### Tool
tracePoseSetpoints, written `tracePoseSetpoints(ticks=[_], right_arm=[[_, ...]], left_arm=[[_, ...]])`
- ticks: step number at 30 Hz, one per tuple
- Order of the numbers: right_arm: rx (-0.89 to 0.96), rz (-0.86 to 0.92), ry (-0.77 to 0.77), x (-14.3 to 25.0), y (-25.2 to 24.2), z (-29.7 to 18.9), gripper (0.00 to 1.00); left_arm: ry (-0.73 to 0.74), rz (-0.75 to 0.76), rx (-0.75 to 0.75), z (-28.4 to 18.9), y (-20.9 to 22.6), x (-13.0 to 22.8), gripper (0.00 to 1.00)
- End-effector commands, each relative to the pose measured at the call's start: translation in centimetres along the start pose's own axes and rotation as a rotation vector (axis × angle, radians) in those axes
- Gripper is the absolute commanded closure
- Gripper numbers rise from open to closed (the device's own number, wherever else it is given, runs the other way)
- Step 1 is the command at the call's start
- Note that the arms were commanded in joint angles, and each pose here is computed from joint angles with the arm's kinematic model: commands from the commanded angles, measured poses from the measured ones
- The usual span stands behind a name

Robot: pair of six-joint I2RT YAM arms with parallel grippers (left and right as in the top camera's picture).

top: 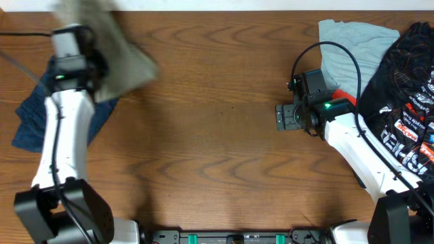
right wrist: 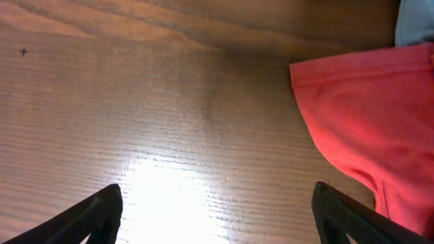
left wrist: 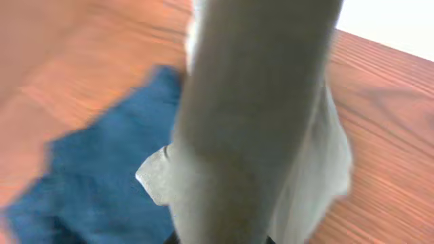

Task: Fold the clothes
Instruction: 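Carry the folded shorts left with the left gripper onto the navy garment, then release the shorts and pull the left gripper back right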

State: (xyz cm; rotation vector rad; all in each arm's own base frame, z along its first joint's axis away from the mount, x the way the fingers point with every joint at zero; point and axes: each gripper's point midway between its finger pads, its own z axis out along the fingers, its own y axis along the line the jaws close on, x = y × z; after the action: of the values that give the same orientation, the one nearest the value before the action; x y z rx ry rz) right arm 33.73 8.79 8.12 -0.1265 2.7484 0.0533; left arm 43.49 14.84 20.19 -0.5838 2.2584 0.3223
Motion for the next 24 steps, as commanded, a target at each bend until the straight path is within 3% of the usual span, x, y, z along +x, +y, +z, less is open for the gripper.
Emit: tracePoseSetpoints(ticks=[1, 6, 11, 12, 13, 15, 19, 24], right_arm=[[-0.008, 0.009, -0.018, -0.6, -0.1, -0.6, 0.12], [-0.007, 0.009, -0.016, -0.6, -0.1, -0.6, 0.12], [-0.007, 0.009, -0.016, -0.6, -0.1, -0.6, 0.12], [-0.007, 0.009, -0.016, -0.6, -0.1, -0.6, 0.13], [-0.007, 0.009, -0.016, -0.6, -0.1, -0.6, 0.12], [-0.007, 0.008, -0.013, -0.5, -0.1, -0.6, 0.12], [-0.006, 0.008, -0.009, -0.4, -0.1, -0.6, 0.12], [-0.005, 0.008, -0.003, -0.3, -0.1, -0.6, 0.12]], left_arm=[[-0.003, -0.061, -0.147, 0.5, 5.8, -0.6, 0.93], [0.108, -0.241, -0.25, 1.9, 11.0, 2.8, 0.94], [0.231, -0.368, -0.288, 3.0, 12.8, 6.4, 0.92], [0.257, -0.374, -0.292, 3.1, 12.9, 7.0, 0.85], [0.28, -0.373, -0.291, 3.2, 12.9, 7.6, 0.67], [0.312, -0.367, -0.297, 3.1, 12.9, 8.4, 0.42], [0.347, -0.371, -0.303, 2.7, 12.9, 9.2, 0.02], [0.393, -0.446, -0.311, 2.1, 12.4, 10.4, 0.02]])
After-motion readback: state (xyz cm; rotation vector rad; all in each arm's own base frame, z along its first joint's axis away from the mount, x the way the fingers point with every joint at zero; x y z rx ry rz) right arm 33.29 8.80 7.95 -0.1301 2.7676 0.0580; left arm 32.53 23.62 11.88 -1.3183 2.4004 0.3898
